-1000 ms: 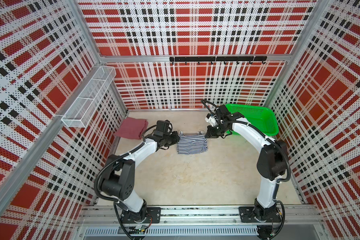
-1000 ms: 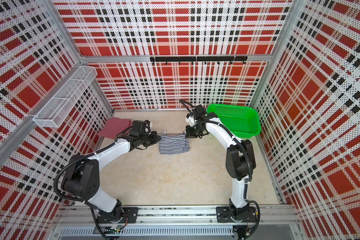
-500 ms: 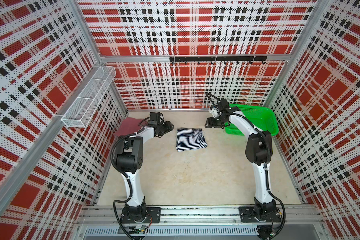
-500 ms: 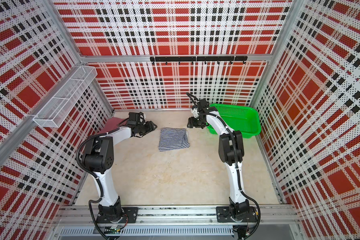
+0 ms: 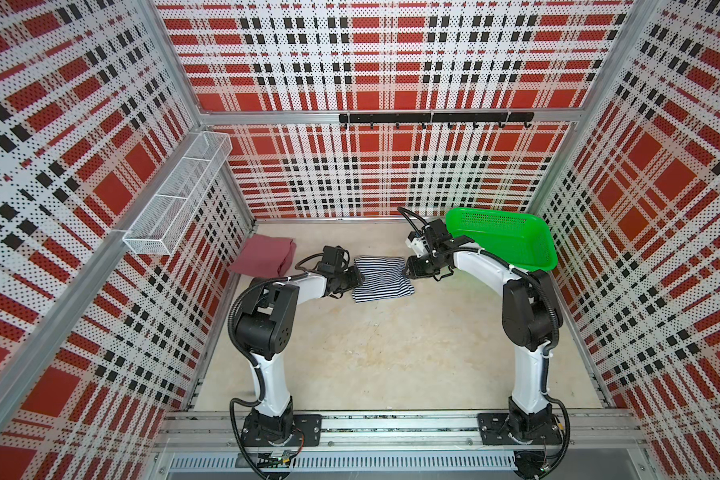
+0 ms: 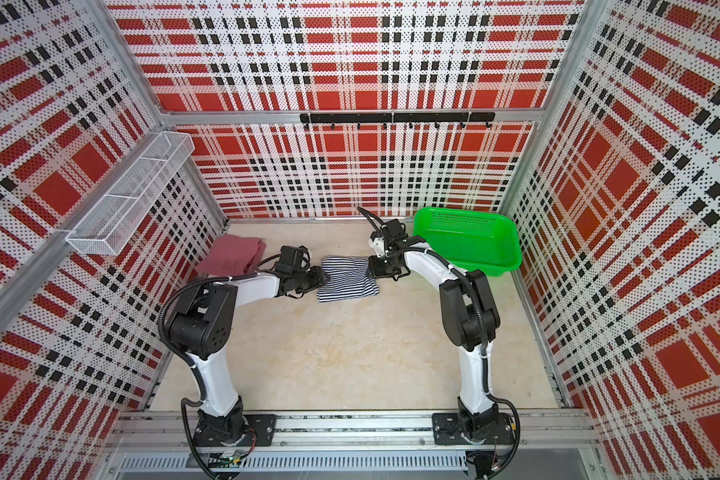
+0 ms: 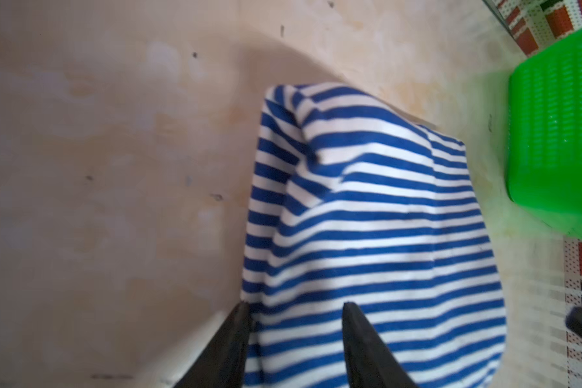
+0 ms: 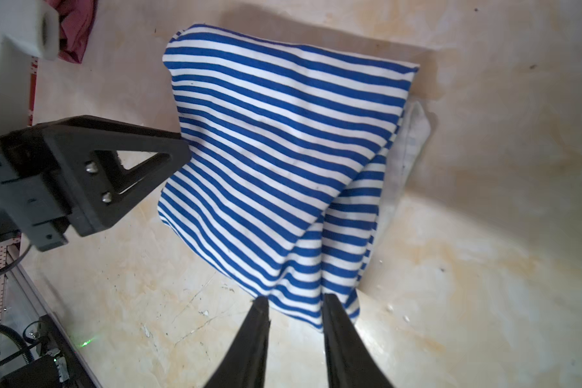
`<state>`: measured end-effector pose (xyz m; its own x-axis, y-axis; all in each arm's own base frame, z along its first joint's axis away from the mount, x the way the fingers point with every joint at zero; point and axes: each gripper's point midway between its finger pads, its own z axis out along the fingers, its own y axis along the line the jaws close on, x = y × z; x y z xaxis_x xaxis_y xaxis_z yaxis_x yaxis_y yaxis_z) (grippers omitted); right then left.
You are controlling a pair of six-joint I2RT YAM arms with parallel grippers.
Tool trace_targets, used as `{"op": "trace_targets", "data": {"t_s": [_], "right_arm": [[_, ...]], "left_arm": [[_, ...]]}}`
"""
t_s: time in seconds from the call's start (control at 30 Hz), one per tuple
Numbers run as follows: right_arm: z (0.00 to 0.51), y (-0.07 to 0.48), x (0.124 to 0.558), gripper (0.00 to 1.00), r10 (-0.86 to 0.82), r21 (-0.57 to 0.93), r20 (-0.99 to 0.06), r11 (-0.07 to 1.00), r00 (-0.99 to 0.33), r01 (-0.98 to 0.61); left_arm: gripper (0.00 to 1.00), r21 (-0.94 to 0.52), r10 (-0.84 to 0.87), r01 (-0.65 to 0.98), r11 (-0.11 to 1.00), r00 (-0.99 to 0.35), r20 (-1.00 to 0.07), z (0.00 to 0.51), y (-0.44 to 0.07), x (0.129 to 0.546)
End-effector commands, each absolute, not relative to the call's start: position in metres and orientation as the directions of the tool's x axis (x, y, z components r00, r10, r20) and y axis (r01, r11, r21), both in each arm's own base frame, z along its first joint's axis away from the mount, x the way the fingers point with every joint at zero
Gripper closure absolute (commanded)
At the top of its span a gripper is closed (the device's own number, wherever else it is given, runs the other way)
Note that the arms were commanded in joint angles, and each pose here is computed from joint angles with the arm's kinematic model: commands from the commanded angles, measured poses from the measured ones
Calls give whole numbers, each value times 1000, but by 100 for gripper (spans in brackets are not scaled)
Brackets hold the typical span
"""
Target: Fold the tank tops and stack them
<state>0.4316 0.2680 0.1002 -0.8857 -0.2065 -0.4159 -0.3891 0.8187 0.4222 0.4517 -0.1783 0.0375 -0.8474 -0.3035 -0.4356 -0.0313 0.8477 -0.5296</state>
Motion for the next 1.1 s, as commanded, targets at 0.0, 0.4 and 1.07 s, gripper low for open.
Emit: {"op": "trace_targets", "data": {"t_s": [0.0,0.4,1.07], "right_arm": [[84,276,439,66,-202,440,-414,809,-888,-389],[55,272,427,90,-199,430,-368,830,-908,-356],[40,235,386,100,-169,402,-385,854,-907,-329]], "left_arm": [[51,-542,-337,-37,840,-818,-466,39,-175,473],[53,-545,-360,-92,834,-838,-410,5,-171,470],[48,-574,-369,-14,819,-779,-507,49,-174,472]]}}
